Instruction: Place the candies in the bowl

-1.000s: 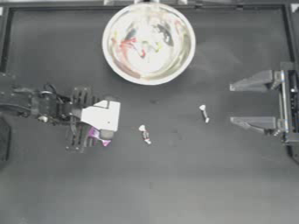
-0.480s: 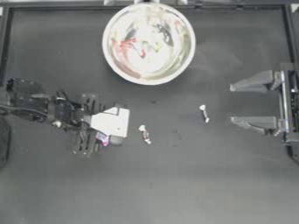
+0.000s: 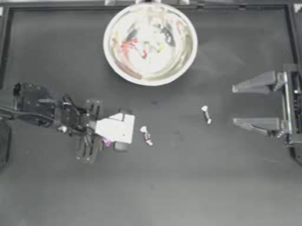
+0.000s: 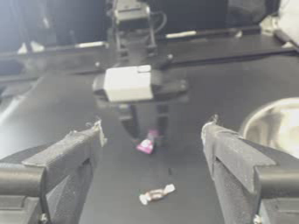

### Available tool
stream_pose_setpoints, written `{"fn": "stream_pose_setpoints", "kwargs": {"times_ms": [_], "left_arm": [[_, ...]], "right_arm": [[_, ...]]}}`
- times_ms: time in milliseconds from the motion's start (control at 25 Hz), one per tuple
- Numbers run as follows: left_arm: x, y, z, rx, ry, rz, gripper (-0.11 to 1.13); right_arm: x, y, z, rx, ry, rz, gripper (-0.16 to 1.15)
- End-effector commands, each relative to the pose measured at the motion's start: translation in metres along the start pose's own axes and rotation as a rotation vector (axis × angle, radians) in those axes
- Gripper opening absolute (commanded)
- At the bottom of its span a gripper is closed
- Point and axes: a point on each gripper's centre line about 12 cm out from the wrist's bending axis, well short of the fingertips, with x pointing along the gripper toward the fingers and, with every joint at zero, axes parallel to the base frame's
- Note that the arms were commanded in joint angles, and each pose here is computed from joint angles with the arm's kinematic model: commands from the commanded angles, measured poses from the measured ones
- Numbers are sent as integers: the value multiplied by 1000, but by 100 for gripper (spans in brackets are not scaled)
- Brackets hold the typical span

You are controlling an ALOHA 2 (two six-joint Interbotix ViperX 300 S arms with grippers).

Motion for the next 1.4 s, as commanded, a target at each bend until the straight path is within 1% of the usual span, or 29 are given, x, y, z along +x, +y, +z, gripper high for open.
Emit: {"fn": "stream_pose_setpoints", "kwargs": {"times_ms": [40,80,120,200,280,440,520,720,800,960,1080,1320,1400], "left_arm": [[-8,0,5,-7,-14,-16,30],[-8,-1,5,-5,-10,-24,23],[-8,-2,5,-4,-12,-31,20],[-11,-3,9,-4,-26,-44,21],[-18,-2,17,-5,-59,-49,22],[-46,4,36,26,-159,-26,22],[-65,12,44,34,-218,-3,22],[-108,45,53,19,-345,76,22],[-124,60,57,14,-405,123,22],[-146,93,65,16,-494,219,22],[-152,125,65,-13,-506,278,23],[-145,178,71,-39,-498,363,23],[-139,196,73,-47,-490,382,23]], "right_arm": [[2,0,6,1,-17,1,97],[2,0,5,1,-15,1,97],[2,1,5,1,-15,2,97],[2,1,4,1,-14,2,97],[1,1,5,1,-17,2,97],[2,1,4,1,-14,2,97],[2,1,4,1,-14,2,97],[1,2,4,1,-13,8,97],[1,2,5,-1,-21,10,97],[1,2,6,-1,-45,12,97],[1,4,5,-1,-44,18,97],[0,5,5,-1,-44,24,97],[0,5,4,-2,-42,26,97]]}}
